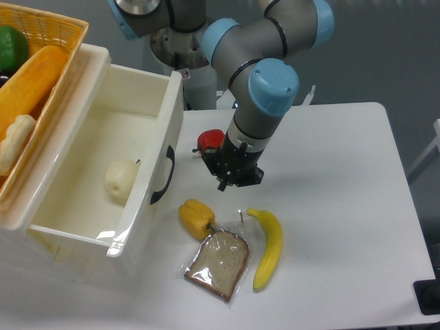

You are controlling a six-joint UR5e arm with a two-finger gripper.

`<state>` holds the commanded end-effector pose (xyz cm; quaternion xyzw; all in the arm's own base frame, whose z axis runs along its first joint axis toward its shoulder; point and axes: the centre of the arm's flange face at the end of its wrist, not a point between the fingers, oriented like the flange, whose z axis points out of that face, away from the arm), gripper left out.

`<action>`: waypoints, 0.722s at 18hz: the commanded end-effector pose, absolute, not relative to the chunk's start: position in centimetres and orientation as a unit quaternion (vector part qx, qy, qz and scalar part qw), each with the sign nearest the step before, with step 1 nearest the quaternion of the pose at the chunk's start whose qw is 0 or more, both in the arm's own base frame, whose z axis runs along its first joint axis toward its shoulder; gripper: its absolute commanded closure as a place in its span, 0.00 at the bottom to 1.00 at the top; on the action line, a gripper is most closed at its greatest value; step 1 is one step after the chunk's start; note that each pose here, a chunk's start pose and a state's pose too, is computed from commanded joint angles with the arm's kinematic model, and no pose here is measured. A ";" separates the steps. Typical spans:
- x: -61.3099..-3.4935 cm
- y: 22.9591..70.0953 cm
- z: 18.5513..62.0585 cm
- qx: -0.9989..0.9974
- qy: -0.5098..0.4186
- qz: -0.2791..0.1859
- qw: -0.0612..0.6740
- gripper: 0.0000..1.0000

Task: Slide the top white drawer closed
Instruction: 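Lower the gripper against the drawer front beside its black handle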

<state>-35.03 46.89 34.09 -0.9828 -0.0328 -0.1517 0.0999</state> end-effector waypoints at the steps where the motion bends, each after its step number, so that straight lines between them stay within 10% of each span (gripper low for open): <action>1: -34.6 47.2 34.0 -0.981 -0.030 -0.162 0.102 1.00; 13: -32.0 48.9 36.1 -0.963 -0.033 -0.224 0.144 1.00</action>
